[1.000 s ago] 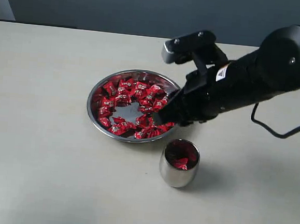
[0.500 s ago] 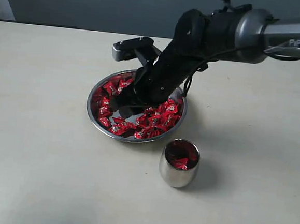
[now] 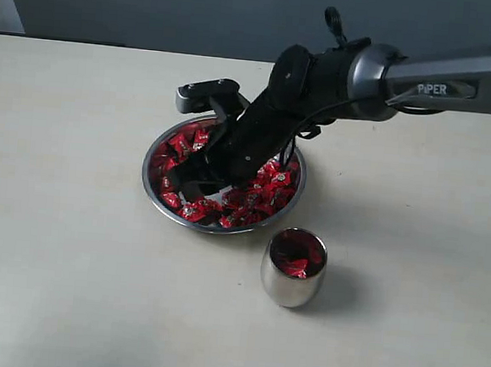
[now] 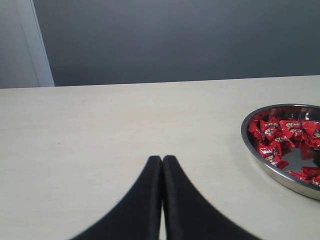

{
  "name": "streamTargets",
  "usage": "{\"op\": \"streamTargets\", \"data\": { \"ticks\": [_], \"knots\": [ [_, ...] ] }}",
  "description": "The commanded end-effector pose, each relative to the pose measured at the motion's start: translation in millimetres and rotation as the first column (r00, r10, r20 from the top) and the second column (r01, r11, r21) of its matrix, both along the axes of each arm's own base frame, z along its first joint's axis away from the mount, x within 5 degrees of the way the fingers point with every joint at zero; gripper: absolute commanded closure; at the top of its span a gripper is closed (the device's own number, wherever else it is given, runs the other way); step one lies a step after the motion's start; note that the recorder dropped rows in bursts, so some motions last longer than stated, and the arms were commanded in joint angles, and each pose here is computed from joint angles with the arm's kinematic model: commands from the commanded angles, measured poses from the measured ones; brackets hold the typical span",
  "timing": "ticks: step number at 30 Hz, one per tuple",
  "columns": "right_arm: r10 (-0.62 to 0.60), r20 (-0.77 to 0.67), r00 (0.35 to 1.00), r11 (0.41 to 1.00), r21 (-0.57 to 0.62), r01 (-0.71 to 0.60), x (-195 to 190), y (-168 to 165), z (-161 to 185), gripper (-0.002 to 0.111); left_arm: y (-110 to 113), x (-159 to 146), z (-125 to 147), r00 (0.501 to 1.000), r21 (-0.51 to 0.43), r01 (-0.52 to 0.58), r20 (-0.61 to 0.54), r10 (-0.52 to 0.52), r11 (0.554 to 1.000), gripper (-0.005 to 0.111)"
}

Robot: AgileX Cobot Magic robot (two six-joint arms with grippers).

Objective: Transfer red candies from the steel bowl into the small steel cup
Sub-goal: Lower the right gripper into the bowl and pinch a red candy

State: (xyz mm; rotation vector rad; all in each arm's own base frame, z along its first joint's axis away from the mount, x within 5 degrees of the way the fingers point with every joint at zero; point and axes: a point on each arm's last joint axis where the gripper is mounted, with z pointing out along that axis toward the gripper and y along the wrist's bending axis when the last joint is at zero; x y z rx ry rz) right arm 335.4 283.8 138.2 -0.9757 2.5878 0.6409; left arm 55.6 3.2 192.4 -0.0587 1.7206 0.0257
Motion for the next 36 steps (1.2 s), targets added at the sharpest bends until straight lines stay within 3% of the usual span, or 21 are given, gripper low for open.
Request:
{"op": "streamTargets", "data": {
  "ticks": [1, 8, 13, 20, 36],
  "knots": [
    [-0.004, 0.006, 1.0, 1.0, 0.006, 0.004, 7.6, 4.3, -8.6, 0.061, -0.4, -0.2, -0.2, 1.0, -0.004, 0.006, 0.006, -0.006, 1.0, 0.106],
    [-0.003, 0.004, 1.0, 1.0, 0.012, 0.003, 14.7, 10.1, -14.3, 0.068, -0.4, -0.2, -0.2, 1.0, -0.004, 0.006, 0.006, -0.006, 1.0, 0.106],
    [0.001, -0.001, 1.0, 1.0, 0.006, -0.001, 14.4, 9.9, -16.7, 0.081, -0.4, -0.2, -0.2, 1.0, -0.004, 0.006, 0.006, -0.006, 1.0, 0.106],
    [-0.001, 0.003, 1.0, 1.0, 0.007, 0.001, 14.8, 9.9, -16.6, 0.109, -0.4, -0.2, -0.2, 1.0, -0.004, 0.006, 0.006, -0.006, 1.0, 0.106],
    [-0.011, 0.114, 0.993, 0.999, 0.038, 0.007, 19.3, 8.0, 14.3, 0.109, -0.4, -0.2, -0.2, 1.0, -0.004, 0.006, 0.006, -0.006, 1.0, 0.106]
  ]
}}
